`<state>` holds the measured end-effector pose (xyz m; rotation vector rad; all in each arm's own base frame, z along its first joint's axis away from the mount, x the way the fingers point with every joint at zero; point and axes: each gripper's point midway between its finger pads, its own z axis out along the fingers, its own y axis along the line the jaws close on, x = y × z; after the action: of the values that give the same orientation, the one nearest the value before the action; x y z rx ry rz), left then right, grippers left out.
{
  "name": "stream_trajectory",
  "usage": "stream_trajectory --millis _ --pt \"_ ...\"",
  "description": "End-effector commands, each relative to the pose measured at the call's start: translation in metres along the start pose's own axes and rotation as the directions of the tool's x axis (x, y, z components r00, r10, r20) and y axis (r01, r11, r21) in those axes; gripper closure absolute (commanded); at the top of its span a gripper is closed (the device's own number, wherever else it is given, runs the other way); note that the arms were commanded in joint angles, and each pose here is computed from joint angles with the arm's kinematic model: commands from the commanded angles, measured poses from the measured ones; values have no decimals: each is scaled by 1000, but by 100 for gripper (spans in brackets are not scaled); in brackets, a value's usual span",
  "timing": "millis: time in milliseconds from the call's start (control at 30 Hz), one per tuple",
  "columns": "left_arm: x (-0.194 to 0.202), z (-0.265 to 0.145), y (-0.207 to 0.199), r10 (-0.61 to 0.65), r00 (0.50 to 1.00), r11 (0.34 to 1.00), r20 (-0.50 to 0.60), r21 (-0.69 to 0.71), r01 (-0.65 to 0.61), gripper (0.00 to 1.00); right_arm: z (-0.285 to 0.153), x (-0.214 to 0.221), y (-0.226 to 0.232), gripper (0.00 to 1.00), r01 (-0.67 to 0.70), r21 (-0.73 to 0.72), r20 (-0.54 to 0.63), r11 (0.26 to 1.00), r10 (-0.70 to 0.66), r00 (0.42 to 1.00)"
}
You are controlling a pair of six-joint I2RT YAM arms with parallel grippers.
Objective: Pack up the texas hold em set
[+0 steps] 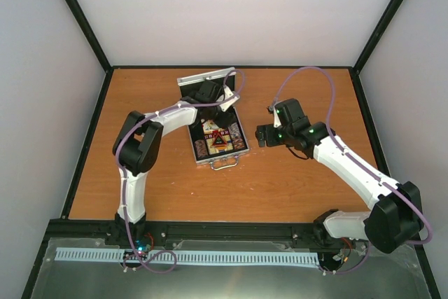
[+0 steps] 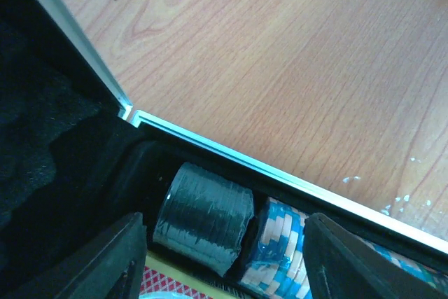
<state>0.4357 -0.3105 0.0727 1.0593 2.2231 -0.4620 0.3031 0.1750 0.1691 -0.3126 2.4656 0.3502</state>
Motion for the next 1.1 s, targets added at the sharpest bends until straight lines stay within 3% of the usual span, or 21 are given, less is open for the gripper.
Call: stream_trajectory --millis 0,200,433,600,833,967,1067 --pt "-28 -27 -7 -2 997 1000 72 -4 2 37 0 -8 2 8 2 -16 11 1000 -2 1000" --pt "-49 -64 -11 -97 982 995 162 -8 99 36 -5 -9 -3 8 -12 14 27 1000 12 1000" --pt "-73 -140 -42 -198 935 979 295 96 177 20 -26 -11 -37 4 -70 143 59 987 62 996" --pt "-68 -181 -31 -298 902 952 313 29 305 4 -33 -1 -86 0 -165 240 57 957 156 986" --pt "-49 -245 6 -485 750 858 450 79 508 0 2 29 -153 1 -370 279 -74 886 404 912" --pt "-18 -258 20 -577 675 791 460 109 602 0 25 31 -173 3 -365 303 -137 880 419 897" --pt "-7 -265 23 -612 652 767 449 136 626 0 37 28 -183 3 -328 323 -167 888 395 903"
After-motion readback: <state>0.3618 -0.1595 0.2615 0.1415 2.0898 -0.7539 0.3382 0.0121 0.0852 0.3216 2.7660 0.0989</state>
